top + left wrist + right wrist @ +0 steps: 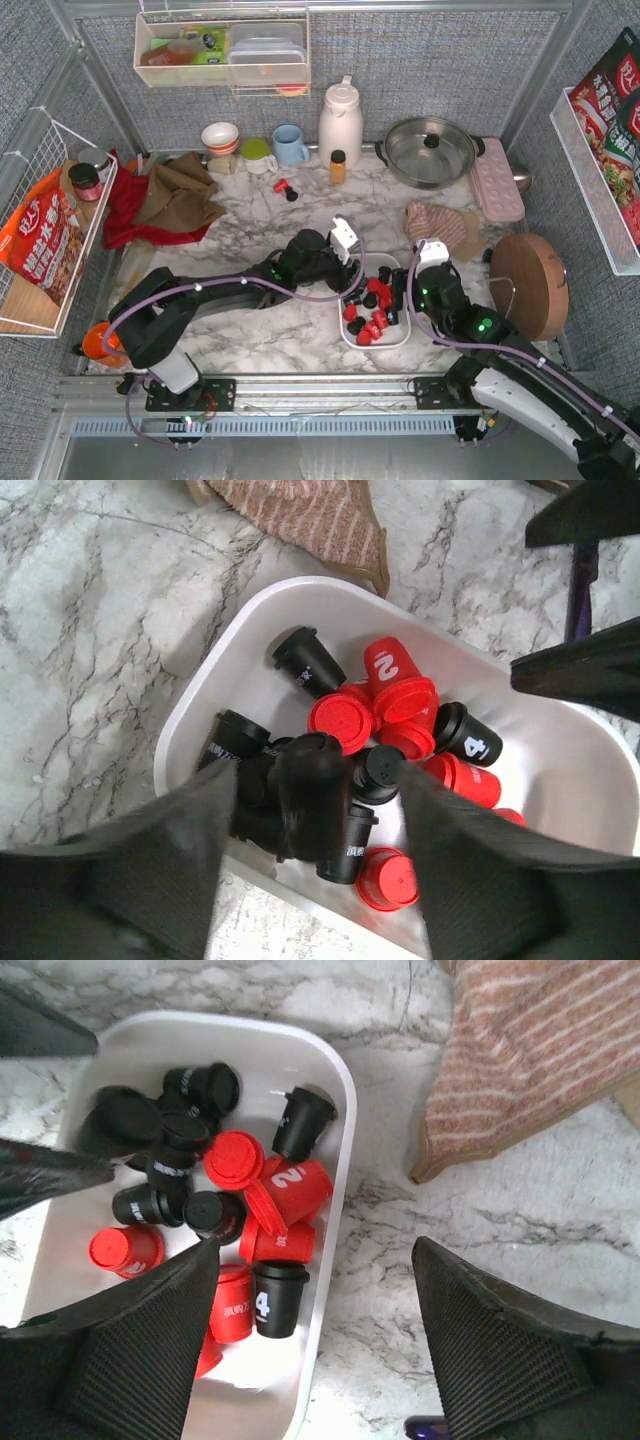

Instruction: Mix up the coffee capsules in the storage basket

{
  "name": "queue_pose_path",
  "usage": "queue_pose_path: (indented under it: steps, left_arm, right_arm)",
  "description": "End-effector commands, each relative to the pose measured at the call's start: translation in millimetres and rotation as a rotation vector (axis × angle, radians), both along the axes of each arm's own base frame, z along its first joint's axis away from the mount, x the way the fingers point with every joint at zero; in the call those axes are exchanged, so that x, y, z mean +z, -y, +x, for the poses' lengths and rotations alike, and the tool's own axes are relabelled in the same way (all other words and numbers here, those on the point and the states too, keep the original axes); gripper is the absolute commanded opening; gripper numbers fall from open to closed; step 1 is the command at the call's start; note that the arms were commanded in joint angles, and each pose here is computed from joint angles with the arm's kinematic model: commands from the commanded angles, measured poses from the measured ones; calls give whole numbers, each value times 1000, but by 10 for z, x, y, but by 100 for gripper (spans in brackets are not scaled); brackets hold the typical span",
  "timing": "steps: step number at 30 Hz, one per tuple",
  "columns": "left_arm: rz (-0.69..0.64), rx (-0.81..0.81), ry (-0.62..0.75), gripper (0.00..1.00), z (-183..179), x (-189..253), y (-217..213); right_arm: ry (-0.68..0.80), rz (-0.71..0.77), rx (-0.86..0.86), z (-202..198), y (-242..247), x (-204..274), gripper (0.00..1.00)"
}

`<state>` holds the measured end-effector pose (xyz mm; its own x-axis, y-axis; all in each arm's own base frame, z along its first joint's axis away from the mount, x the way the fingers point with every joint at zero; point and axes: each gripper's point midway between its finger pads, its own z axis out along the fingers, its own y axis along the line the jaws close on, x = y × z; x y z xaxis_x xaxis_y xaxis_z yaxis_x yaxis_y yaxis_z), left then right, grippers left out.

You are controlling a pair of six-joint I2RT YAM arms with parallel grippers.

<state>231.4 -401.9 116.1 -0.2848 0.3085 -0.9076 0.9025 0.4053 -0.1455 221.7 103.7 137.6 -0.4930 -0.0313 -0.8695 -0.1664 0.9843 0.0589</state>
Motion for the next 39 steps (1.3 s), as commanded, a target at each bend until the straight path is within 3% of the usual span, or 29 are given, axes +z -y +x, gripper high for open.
queue_pose_path:
  steps: [1, 7, 11, 16, 18, 23, 29, 39]
  left_arm:
    - [-86, 88, 34, 81, 123, 221, 6]
    - [-174, 289, 118, 87, 331, 561, -287]
    - [-134, 590, 170, 98, 745, 542, -822]
    - [-40, 788, -48, 95, 1314, 82, -1328]
    - [-1, 819, -62, 95, 1484, -26, -1437]
    - [56, 867, -39, 95, 1852, -77, -1560]
    - [111, 884, -15, 95, 2213, -127, -1672]
    - [188, 819, -50, 93, 2825, -393, -1795]
  right_arm:
    - [-39, 37, -24, -11, -25, -138, 77]
    - [-84, 69, -53, -24, -36, -358, 65]
    - [-112, 70, -77, -26, -22, -472, 61]
    - [-144, 68, -121, -12, 6, -666, 39]
    - [-160, 74, -127, -8, -13, -716, 33]
    - [-177, 82, -135, 50, -71, -785, 30]
    - [-185, 82, -167, 170, -126, -813, 1]
    - [-153, 133, -244, 515, -284, -814, 0]
